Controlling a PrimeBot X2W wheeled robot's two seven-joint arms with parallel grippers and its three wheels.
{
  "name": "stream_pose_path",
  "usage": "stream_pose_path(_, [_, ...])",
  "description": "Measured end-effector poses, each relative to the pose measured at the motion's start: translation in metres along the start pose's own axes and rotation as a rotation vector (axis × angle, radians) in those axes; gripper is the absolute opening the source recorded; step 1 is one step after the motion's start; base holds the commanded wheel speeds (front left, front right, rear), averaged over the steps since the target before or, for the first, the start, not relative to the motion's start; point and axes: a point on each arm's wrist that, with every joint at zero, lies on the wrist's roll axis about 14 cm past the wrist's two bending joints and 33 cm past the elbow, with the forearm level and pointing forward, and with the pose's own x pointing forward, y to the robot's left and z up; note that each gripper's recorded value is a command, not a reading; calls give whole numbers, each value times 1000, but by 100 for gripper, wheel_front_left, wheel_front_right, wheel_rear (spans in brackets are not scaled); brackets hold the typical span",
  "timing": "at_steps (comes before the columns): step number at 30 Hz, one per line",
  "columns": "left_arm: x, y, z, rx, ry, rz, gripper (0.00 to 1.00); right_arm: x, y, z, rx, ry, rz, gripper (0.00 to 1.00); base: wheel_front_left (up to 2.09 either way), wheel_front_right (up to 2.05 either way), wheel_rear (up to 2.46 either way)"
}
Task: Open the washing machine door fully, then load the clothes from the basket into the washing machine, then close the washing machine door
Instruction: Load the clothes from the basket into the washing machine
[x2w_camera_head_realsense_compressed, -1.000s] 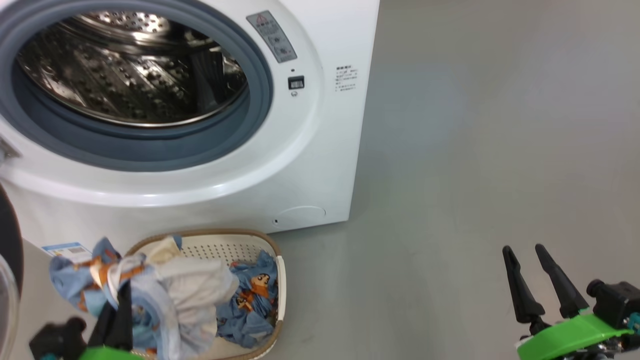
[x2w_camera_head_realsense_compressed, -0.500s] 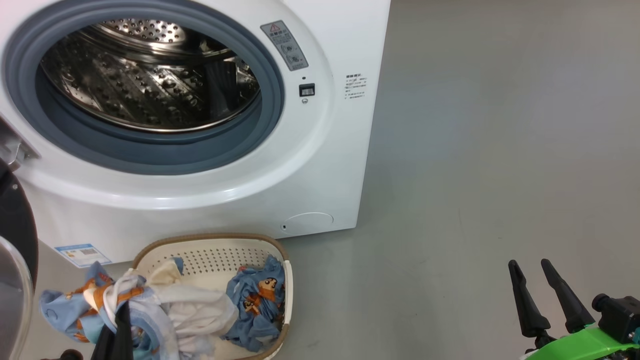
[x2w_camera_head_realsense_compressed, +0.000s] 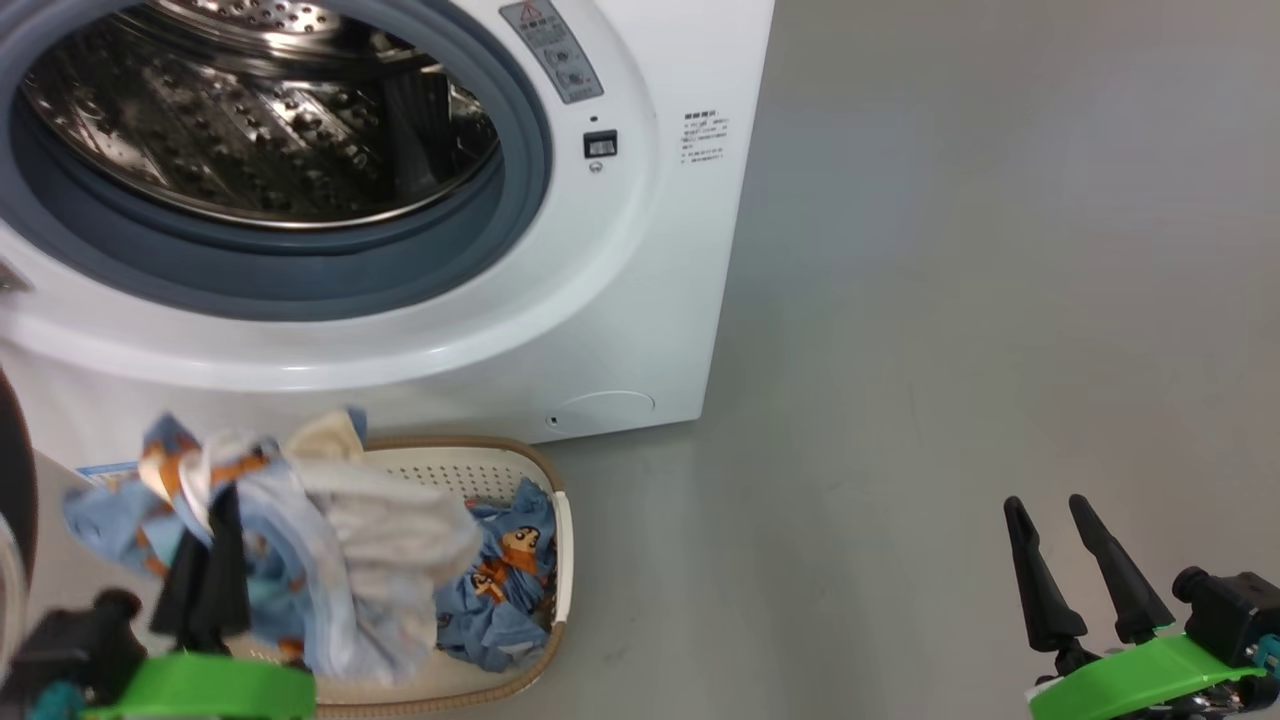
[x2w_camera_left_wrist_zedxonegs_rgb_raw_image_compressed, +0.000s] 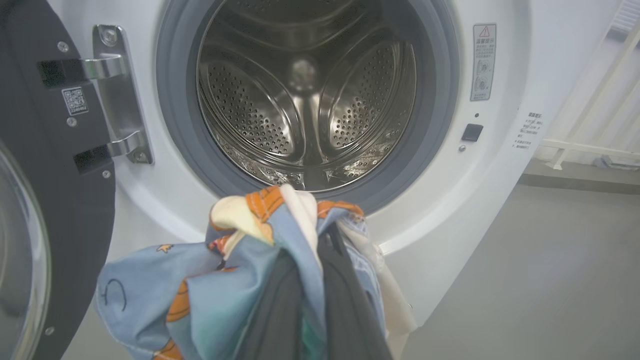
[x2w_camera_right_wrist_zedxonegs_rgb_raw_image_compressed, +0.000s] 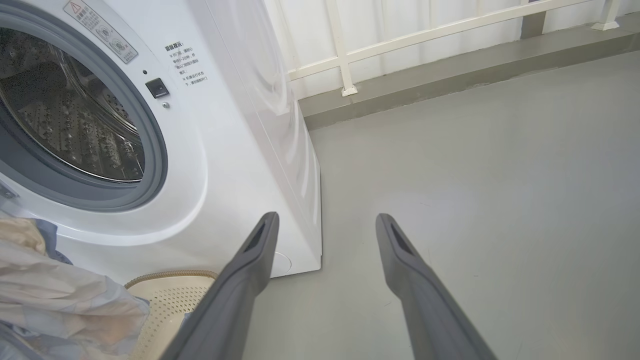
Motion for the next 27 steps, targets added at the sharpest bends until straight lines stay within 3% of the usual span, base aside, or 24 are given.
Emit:
stream_pose_path(16, [122, -21, 86, 77, -283, -106, 0, 23, -3, -7, 8, 12, -21, 100, 0, 0, 0])
stream_pose_path(21, [153, -25, 76, 70, -255, -117, 0, 30, -1, -11, 15, 18, -25, 100, 0, 0, 0])
stream_pose_path(27, [184, -27, 31, 72, -120, -121, 0, 38, 4, -18, 25, 30, -18, 100, 0, 0, 0])
